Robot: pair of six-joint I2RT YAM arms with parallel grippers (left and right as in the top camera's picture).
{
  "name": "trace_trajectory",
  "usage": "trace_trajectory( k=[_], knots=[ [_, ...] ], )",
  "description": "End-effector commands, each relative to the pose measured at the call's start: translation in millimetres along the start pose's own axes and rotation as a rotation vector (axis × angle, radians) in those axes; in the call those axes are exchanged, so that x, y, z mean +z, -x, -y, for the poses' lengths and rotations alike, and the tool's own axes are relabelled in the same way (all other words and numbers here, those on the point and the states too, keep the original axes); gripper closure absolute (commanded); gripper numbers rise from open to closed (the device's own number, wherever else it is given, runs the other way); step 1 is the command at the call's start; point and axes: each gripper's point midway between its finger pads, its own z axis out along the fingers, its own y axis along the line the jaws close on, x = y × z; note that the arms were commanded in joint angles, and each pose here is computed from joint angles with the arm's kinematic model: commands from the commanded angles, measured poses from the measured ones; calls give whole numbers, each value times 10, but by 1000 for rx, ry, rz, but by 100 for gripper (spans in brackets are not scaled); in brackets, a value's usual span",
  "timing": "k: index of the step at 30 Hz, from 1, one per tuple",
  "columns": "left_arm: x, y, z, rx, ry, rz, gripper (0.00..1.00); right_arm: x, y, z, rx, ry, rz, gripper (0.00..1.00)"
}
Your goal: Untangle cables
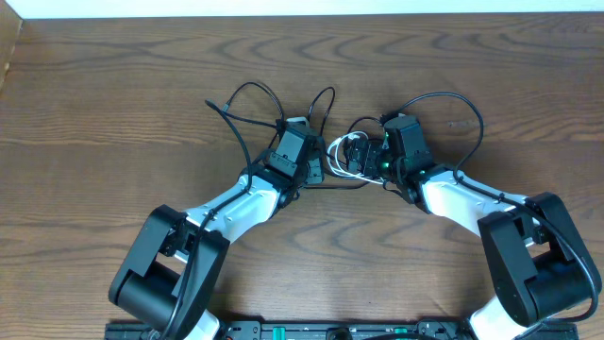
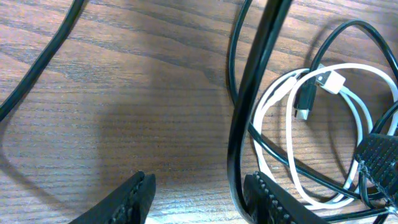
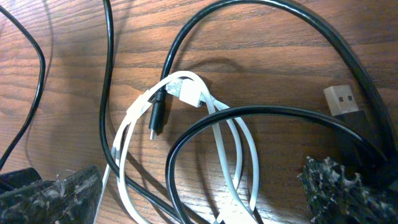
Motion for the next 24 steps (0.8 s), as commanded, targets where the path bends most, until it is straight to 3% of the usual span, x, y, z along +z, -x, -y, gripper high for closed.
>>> trace_trajectory(
  k=[1, 9, 11, 24],
  knots=[
    [26, 9, -40, 7, 23, 4, 53, 34, -87, 89, 13, -35, -23, 1],
    [24, 37, -90, 7, 52, 21, 81, 34, -87, 89, 13, -35, -23, 1],
    [24, 36, -88, 8, 52, 21, 92, 34, -87, 90, 13, -36, -23, 1],
    [-10, 136, -273, -40, 69, 23, 92, 34, -87, 90, 13, -36, -23, 1]
  ],
)
